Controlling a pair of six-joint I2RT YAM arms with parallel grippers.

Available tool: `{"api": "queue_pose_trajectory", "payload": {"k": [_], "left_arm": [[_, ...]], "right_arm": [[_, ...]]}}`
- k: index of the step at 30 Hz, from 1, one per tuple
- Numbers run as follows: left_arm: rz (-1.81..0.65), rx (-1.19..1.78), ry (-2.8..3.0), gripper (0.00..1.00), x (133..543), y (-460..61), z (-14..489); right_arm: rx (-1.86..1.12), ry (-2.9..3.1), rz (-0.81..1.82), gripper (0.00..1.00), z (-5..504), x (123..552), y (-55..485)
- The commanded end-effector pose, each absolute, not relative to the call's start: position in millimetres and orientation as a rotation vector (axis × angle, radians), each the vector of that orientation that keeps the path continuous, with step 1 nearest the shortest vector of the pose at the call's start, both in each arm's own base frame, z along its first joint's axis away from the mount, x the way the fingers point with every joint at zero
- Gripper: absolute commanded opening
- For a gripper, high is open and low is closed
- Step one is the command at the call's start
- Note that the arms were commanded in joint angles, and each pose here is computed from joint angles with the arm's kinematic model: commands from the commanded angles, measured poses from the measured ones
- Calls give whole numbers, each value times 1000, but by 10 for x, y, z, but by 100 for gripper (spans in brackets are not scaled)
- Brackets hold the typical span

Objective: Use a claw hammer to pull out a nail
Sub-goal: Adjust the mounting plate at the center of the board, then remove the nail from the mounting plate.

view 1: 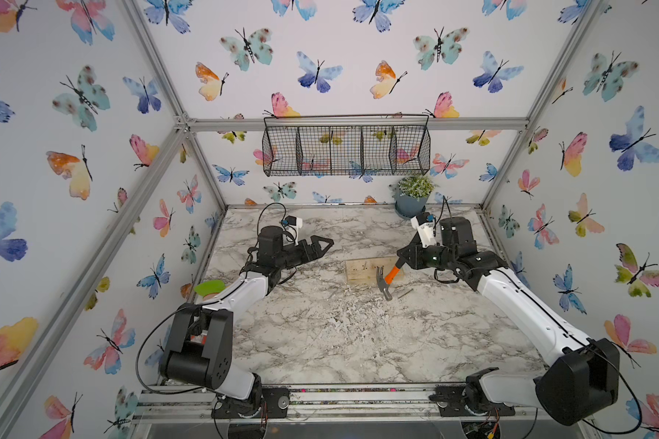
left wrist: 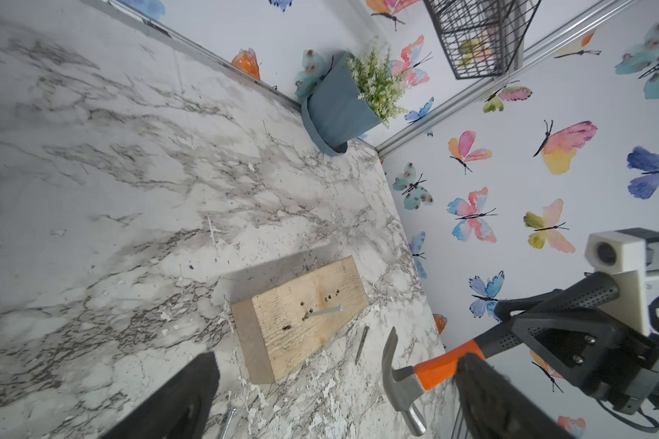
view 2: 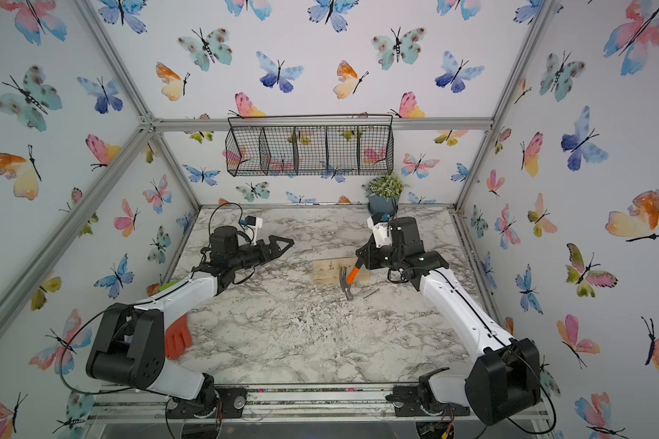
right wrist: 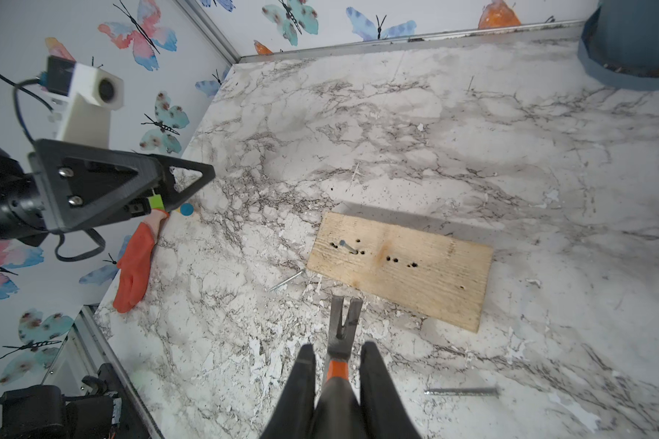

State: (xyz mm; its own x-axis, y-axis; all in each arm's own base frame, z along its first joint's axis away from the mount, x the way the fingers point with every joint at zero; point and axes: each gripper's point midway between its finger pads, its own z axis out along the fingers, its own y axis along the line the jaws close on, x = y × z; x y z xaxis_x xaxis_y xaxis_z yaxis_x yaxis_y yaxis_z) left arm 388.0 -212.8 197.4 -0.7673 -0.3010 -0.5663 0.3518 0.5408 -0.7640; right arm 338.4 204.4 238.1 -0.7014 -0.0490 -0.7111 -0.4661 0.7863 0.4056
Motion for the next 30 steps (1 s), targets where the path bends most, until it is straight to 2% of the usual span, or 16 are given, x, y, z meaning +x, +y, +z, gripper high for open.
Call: {"api": "queue_pose_trajectory", "payload": {"k": [1,2,5,12,18,30], "left_arm": [[-1285,191,2067,99,3762,-2348,2118],[-1282,198,2078,99,3769,-2359,2091],[-1222,214,2144,90,3846,-2358,1957],[-1098,263,2310,50,3999,-2424,1561],[-1072,319,2384,27,4071,-2672,1350],[-992,381,2516,27,4093,-3000,945]], "right_arm": [[-405,2183,738,3,2662,3450,2085],[-409,2184,737,3,2668,3452,2092],[-410,2198,731,3,2656,3471,2112],[-437,2231,717,2,2633,3483,2233],[-442,2247,705,3,2632,3507,2289],[-440,2280,692,2,2526,3537,2348]]}}
